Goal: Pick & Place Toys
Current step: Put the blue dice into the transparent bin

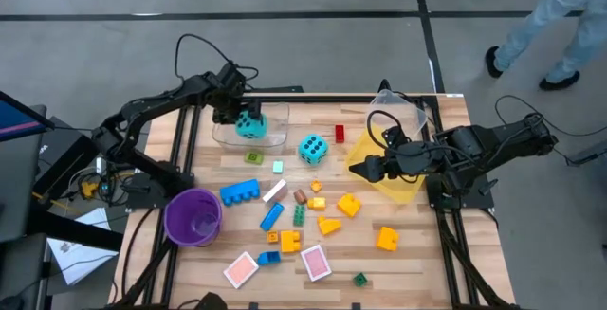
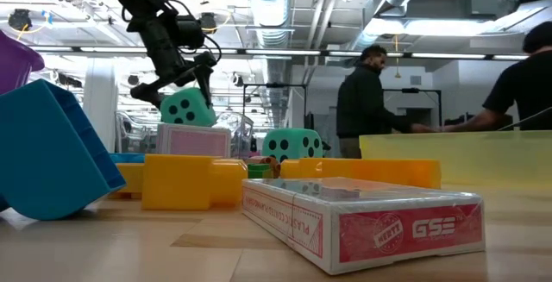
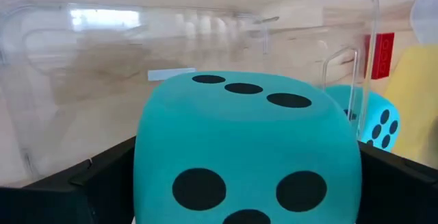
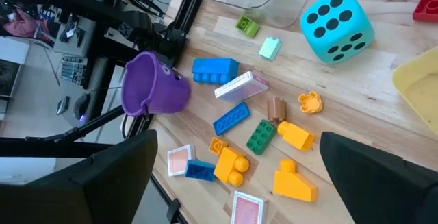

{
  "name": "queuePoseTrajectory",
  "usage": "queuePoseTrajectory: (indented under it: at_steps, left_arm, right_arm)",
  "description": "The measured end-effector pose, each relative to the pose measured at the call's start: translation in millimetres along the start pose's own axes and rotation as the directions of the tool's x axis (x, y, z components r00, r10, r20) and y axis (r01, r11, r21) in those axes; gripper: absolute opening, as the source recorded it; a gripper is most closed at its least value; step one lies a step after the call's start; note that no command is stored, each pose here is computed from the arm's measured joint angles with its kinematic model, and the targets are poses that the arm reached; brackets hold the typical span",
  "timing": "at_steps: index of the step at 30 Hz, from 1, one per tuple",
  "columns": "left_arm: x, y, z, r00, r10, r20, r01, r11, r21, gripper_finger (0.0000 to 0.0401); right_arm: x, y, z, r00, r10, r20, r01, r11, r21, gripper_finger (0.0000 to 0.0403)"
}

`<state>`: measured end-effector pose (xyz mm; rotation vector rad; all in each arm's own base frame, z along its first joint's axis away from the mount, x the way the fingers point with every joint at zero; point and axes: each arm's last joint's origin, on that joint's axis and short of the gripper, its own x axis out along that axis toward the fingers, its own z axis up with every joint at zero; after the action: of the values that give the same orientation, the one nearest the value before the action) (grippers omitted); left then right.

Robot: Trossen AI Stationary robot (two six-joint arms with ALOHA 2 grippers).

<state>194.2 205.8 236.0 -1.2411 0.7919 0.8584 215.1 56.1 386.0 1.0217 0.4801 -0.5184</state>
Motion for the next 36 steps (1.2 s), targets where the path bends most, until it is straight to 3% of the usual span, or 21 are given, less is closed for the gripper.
queuePoseTrajectory:
  at_steps: [6,10,13,17,20,21,23,24,25,27,28,30,36]
  left_arm:
    - [10.6,2.3,1.9,0.999,0.025,-0.030,-0.023,0.998,0.065,0.0400]
    - [21.0,1.6,1.4,0.996,0.007,-0.085,-0.002,0.998,0.058,0.0400]
    - [22.4,10.0,1.8,0.991,0.057,-0.119,-0.054,0.998,0.031,0.0400]
    - [22.1,6.7,6.9,0.997,0.008,-0.083,-0.005,0.999,0.044,0.0400]
    - [19.4,12.8,9.6,0.996,0.006,-0.089,-0.008,1.000,-0.018,0.0400]
    - [20.2,8.7,8.9,0.997,-0.009,-0.079,0.011,1.000,0.019,0.0400]
    - [19.9,10.4,7.5,0.996,0.072,-0.055,-0.068,0.995,0.072,0.0400]
    - [18.7,16.4,5.9,0.990,0.114,-0.079,-0.112,0.993,0.029,0.0400]
    - [18.1,19.1,3.9,0.989,0.092,-0.119,-0.096,0.995,-0.029,0.0400]
    - [18.5,7.4,8.6,0.997,-0.024,-0.077,0.025,1.000,0.014,0.0400]
    - [16.1,4.9,13.5,0.999,-0.029,-0.027,0.030,0.999,0.030,0.0400]
    - [12.6,12.9,11.5,0.999,0.005,-0.047,-0.007,0.999,-0.041,0.0400]
    - [9.9,13.4,9.7,0.999,0.007,-0.053,-0.008,1.000,-0.024,0.0400]
  right_arm:
    - [0.0,0.0,0.0,1.000,-0.001,0.001,0.001,1.000,-0.001,0.0399]
    - [0.0,-0.3,0.0,1.000,-0.003,0.000,0.003,1.000,-0.002,0.0399]
    - [0.0,-0.3,0.0,1.000,-0.003,0.000,0.003,1.000,-0.001,0.0399]
    - [-0.5,0.0,-1.1,1.000,-0.001,0.001,0.001,1.000,-0.001,0.0399]
    - [-0.4,0.0,-1.0,1.000,-0.001,0.000,0.001,1.000,0.000,0.0399]
    - [-0.4,0.0,-1.0,1.000,-0.001,0.000,0.001,1.000,0.001,0.0399]
    - [-0.4,-0.2,-1.1,1.000,-0.003,-0.001,0.003,1.000,-0.002,0.0399]
    - [-0.4,-0.6,-1.2,1.000,-0.007,-0.002,0.007,1.000,-0.005,0.0399]
    - [-0.4,-0.9,-1.2,1.000,-0.010,-0.003,0.010,1.000,-0.004,0.0399]
    - [-0.4,-0.7,-1.2,1.000,-0.008,-0.001,0.008,1.000,0.008,0.0399]
    - [-0.4,-0.4,-1.1,1.000,-0.005,-0.001,0.005,1.000,0.004,0.0399]
    - [-0.4,-0.1,-0.9,1.000,-0.002,-0.004,0.002,1.000,-0.002,0.0399]
    - [-1.1,-0.3,-2.4,1.000,-0.005,-0.008,0.005,1.000,0.000,0.0399]
